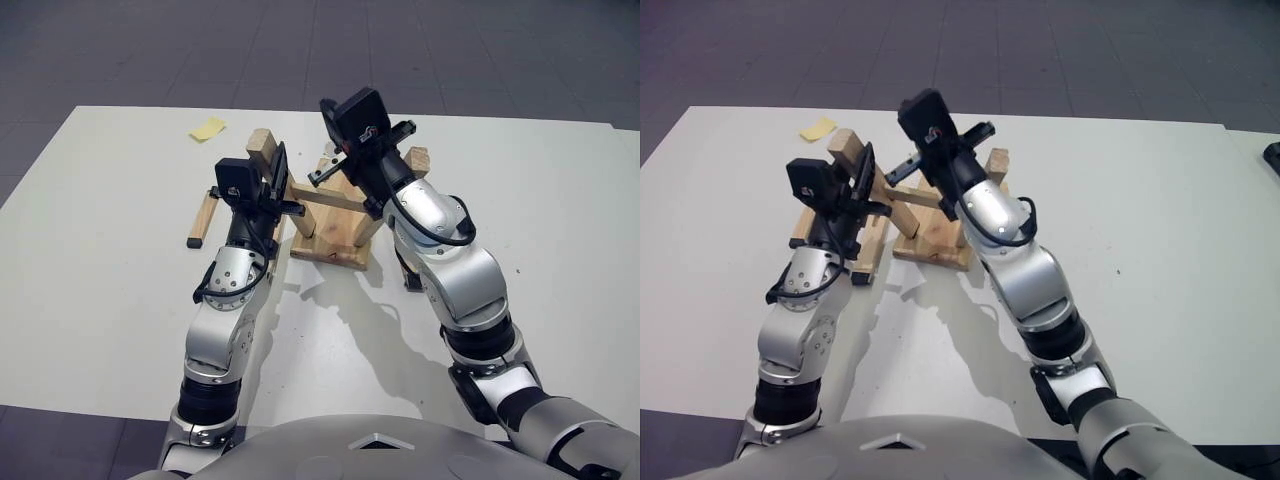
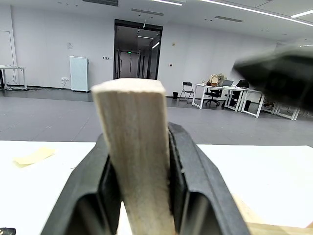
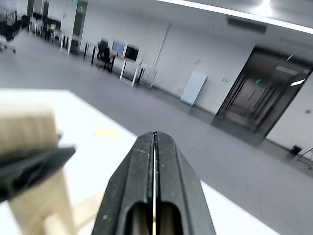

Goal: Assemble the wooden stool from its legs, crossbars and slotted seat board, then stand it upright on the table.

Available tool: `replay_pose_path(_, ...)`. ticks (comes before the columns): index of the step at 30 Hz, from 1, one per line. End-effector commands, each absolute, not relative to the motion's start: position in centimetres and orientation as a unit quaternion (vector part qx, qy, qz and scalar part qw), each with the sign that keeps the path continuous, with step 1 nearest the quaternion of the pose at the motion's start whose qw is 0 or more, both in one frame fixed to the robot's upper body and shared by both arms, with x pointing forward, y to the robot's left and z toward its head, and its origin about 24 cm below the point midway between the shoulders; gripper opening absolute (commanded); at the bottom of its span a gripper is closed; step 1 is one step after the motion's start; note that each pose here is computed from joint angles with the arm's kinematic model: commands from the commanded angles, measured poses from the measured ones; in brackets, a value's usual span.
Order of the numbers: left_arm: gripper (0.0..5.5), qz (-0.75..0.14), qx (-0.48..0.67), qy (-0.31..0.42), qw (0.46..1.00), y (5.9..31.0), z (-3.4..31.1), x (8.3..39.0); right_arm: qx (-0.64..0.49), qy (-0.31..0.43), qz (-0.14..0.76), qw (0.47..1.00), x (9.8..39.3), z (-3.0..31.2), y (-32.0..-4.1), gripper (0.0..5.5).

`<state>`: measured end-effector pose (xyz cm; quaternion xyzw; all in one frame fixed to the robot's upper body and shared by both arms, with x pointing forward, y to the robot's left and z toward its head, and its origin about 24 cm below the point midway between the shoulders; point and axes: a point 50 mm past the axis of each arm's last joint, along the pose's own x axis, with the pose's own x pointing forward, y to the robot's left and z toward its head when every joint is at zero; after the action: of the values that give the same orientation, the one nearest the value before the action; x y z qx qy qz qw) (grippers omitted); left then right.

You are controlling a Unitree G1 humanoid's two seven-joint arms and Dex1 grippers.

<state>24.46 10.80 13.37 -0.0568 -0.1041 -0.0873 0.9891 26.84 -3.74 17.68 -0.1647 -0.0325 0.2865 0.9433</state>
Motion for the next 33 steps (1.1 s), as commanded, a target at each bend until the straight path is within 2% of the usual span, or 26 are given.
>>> replay_pose_path(1,1.05,-0.061,0.036,0.171,0.983,12.5,3.8,23.4,-0.189,0.166,0.342,0.905,26.1,11.9,-4.2,0.00)
replay_pose_path(4,1.05,-0.063,0.036,0.168,0.983,12.4,3.8,23.7,-0.188,0.156,0.337,0.909,26.7,12.1,-4.2,0.00)
replay_pose_path(6,1.05,-0.064,0.035,0.166,0.983,12.4,3.9,23.9,-0.197,0.079,0.310,0.927,27.6,13.9,-4.1,0.00)
replay_pose_path(10,1.05,-0.064,0.034,0.164,0.984,12.4,3.9,24.1,-0.147,-0.121,0.242,0.951,28.2,20.2,-4.8,0.00)
replay_pose_path(13,1.05,-0.061,0.033,0.163,0.984,12.4,3.9,24.2,-0.090,-0.204,0.208,0.952,27.8,23.4,-5.5,0.00)
replay_pose_path(15,1.05,-0.060,0.033,0.162,0.984,12.3,3.9,24.2,-0.079,-0.153,0.242,0.955,27.9,21.9,-4.9,0.00)
replay_pose_path(18,1.05,-0.062,0.032,0.161,0.984,12.3,4.0,24.2,-0.102,0.065,0.310,0.943,27.8,15.2,-4.3,0.00)
replay_pose_path(20,1.05,-0.064,0.032,0.161,0.984,12.2,4.0,24.3,-0.104,0.208,0.359,0.904,26.5,10.9,-4.6,0.00)
replay_pose_path(22,1.05,-0.065,0.031,0.161,0.984,12.2,4.0,24.3,-0.073,0.286,0.377,0.878,25.8,9.3,-4.8,0.00)
replay_pose_path(23,1.05,-0.066,0.031,0.161,0.984,12.2,4.1,24.3,-0.069,0.296,0.373,0.877,26.0,9.3,-4.9,0.00)
replay_pose_path(25,1.05,-0.067,0.031,0.161,0.984,12.2,4.1,24.4,-0.088,0.256,0.354,0.895,27.1,10.2,-5.1,0.00)
replay_pose_path(27,1.05,-0.067,0.030,0.161,0.984,12.2,4.1,24.5,-0.113,0.145,0.330,0.926,28.4,12.9,-5.0,0.00)
replay_pose_path(30,1.05,-0.067,0.030,0.161,0.984,12.2,4.1,24.5,-0.095,-0.014,0.270,0.958,29.5,18.1,-5.7,0.00)
replay_pose_path(32,1.05,-0.067,0.030,0.162,0.984,12.3,4.0,24.4,-0.071,-0.120,0.233,0.963,29.3,22.0,-6.4,0.00)
replay_pose_path(33,1.05,-0.067,0.030,0.163,0.984,12.4,4.0,24.4,-0.058,-0.150,0.221,0.962,29.1,23.2,-6.5,0.00)
